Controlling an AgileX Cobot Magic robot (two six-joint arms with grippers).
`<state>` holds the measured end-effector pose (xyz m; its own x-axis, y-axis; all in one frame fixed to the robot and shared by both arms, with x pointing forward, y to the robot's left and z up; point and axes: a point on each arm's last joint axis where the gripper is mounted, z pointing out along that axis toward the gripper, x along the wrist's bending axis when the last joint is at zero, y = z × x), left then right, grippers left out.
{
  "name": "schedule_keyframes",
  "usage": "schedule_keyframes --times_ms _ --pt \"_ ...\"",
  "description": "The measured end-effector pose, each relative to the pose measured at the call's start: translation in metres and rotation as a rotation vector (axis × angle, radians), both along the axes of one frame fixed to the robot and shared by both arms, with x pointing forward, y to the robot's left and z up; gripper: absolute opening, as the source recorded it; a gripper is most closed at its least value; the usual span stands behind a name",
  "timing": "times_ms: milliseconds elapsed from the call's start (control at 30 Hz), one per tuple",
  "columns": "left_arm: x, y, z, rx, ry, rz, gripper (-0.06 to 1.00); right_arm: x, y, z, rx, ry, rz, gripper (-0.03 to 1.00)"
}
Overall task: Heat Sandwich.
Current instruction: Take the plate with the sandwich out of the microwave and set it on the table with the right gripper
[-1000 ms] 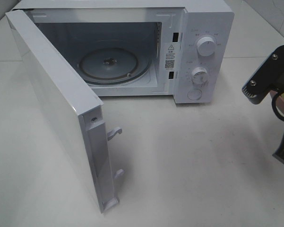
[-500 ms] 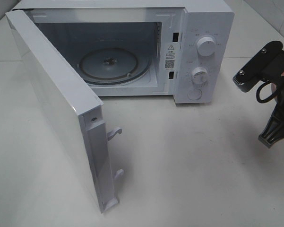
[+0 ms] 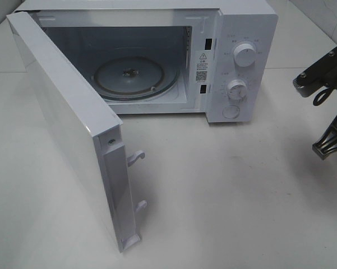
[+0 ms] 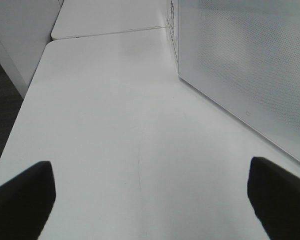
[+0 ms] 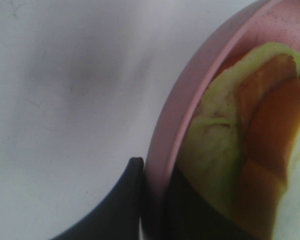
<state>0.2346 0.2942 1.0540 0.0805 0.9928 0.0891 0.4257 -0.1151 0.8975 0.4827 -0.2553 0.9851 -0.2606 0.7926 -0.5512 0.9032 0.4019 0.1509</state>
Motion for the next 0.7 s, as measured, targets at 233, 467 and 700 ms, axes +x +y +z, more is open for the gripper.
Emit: schedule_keyframes --times_ms 233,467,700 --pt "0.000 0.000 0.000 0.000 0.000 0.000 0.99 0.010 -0.011 -0.011 -0.003 -0.003 -0.050 0.08" --pt "0.000 0.000 0.000 0.000 0.000 0.000 0.99 0.019 -0.010 -0.030 -0.013 -0.004 -0.077 0.08" --pt "0.000 0.000 0.000 0.000 0.000 0.000 0.99 0.027 -0.009 -0.045 -0.017 -0.012 -0.093 0.08"
